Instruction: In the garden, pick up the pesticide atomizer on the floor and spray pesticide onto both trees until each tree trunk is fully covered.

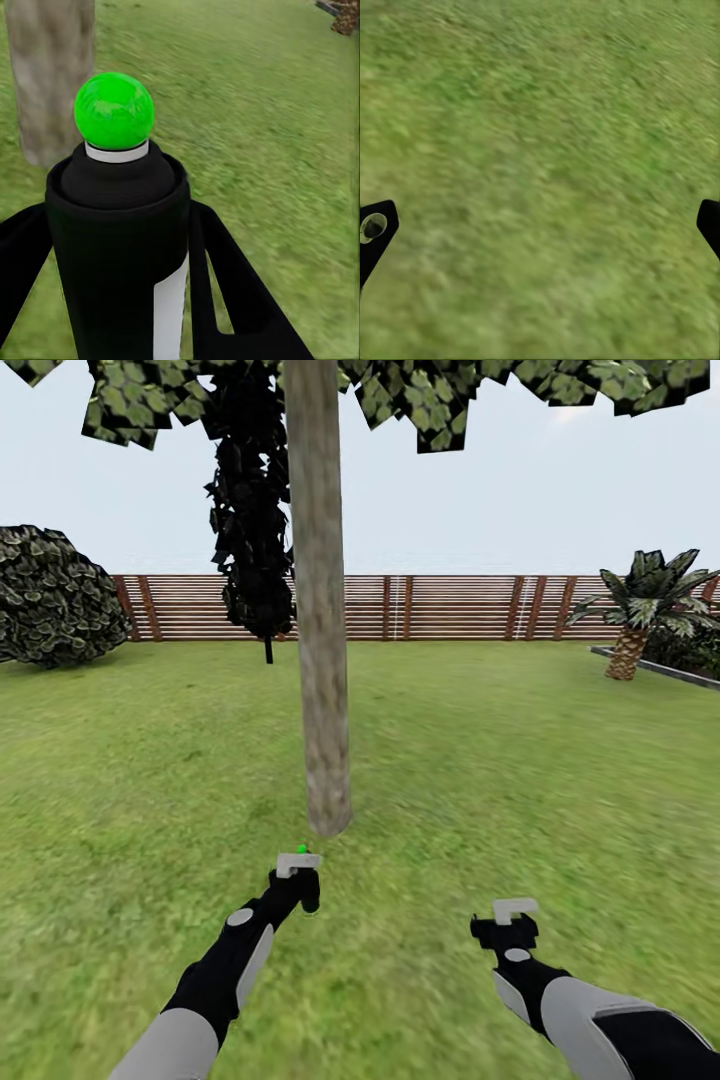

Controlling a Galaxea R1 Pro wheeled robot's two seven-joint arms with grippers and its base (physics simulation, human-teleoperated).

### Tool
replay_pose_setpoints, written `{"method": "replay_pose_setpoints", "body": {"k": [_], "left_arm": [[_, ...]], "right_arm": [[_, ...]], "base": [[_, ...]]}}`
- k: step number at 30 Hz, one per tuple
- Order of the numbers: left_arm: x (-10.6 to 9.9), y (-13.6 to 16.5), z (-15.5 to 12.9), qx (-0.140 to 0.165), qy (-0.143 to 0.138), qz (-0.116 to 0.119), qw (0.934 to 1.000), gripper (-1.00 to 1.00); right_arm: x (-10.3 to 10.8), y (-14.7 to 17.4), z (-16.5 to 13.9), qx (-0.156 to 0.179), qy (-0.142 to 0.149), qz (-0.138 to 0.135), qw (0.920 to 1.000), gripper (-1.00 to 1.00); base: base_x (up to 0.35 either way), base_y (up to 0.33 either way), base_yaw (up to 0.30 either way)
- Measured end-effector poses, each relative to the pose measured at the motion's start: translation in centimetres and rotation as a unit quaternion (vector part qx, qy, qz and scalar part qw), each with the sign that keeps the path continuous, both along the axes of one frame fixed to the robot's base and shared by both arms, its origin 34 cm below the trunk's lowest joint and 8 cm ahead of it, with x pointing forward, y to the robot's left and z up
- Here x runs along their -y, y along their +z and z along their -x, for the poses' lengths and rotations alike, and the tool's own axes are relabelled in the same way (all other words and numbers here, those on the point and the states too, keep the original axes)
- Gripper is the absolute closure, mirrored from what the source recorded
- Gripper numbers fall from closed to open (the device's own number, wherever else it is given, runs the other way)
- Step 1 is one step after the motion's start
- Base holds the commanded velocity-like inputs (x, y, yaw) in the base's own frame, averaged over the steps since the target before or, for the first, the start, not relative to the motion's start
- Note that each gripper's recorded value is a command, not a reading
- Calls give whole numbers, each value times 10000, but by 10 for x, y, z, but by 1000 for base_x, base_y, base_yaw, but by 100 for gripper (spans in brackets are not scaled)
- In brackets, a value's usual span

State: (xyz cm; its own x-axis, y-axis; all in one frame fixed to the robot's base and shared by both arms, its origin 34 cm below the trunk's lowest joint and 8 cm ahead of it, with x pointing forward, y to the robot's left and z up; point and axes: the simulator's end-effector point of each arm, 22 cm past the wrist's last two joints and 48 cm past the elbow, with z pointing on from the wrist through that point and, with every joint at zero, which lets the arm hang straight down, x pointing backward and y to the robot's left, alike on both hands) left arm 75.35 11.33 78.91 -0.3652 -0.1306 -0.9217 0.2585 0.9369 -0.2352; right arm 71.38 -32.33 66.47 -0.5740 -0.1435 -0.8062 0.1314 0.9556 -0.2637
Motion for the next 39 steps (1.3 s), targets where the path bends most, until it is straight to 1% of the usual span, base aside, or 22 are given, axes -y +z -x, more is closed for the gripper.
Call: {"method": "replay_pose_setpoints", "body": {"k": [3,4,10,14,31,39], "left_arm": [[-1,12,-5,122,74,2,9999,100],[-5,16,-7,168,168,-15,9997,100],[-15,18,-10,206,270,-46,9994,100],[-16,17,-10,227,287,-53,9993,100],[-9,15,-8,268,240,-29,9993,100],[-9,15,-8,275,250,-27,9993,100]], "right_arm": [[-1,-2,2,-21,9,1,10000,-100],[-1,-4,3,-34,12,-3,10000,-100],[-2,-6,5,-53,15,-7,10000,-100],[-2,-7,7,-67,14,-6,10000,-100],[-2,-10,10,-99,18,-1,9999,-100],[-2,-10,10,-104,19,-2,9999,-100]], "base": [[350,9,0],[350,36,0],[350,63,0],[350,74,0],[350,56,0],[350,9,0]]}}
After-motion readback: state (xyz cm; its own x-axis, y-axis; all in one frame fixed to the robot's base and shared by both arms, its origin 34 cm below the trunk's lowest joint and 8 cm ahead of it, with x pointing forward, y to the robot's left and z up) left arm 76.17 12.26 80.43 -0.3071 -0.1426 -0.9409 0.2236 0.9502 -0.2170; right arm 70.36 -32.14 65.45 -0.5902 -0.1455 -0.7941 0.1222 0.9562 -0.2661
